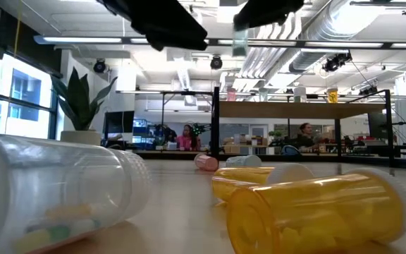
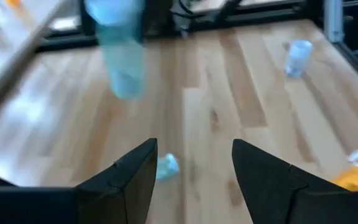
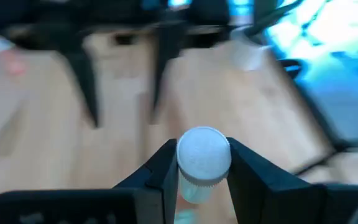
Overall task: Pick and place medicine bottles onto shelf by color
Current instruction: Put the bottom green pill bottle on the shelf aligned with the other green pill bottle
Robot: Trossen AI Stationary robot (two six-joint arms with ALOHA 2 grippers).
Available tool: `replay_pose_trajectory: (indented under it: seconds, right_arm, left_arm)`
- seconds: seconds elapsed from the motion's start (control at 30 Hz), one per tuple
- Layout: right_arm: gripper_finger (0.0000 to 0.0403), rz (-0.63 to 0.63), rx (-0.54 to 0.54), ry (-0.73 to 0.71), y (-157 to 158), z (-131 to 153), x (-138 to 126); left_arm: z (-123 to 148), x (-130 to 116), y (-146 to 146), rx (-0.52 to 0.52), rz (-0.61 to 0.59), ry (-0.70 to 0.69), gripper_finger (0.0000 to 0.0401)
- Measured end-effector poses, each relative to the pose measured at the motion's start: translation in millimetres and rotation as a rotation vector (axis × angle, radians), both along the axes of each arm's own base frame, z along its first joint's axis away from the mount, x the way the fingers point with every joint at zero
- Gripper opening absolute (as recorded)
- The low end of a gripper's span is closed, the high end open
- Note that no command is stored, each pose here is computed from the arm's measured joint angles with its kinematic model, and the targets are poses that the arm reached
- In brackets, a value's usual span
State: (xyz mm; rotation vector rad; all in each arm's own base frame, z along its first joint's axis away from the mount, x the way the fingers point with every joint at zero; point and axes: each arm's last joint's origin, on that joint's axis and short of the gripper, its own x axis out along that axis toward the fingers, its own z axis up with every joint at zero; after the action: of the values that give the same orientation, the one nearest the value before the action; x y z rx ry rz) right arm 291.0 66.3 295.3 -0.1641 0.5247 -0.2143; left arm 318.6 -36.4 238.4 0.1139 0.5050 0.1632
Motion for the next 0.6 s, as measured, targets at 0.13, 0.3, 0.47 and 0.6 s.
replay_pose_trajectory:
  seconds: [0.13, 0.3, 0.47, 0.6]
  right_arm:
    - [0.0095, -0.100, -0.057, -0.099, -10.8, 26.1, -18.4]
    - [0.0095, -0.227, -0.112, -0.189, -28.8, 51.1, -40.1]
    - [0.0095, -0.428, -0.127, -0.250, -53.5, 63.3, -52.9]
    - [0.0095, -0.576, -0.084, -0.255, -80.2, 60.7, -54.9]
  left_arm:
    - [-3.5, -3.3, 2.6, 0.061, 0.094, -0.007, 0.0196]
    - [-26.9, -11.9, 17.4, 0.042, 0.153, 0.009, 0.0195]
    - [-41.1, -19.3, 35.7, 0.009, 0.228, 0.013, 0.0195]
    - [-40.9, -19.6, 43.7, -0.007, 0.249, 0.010, 0.0195]
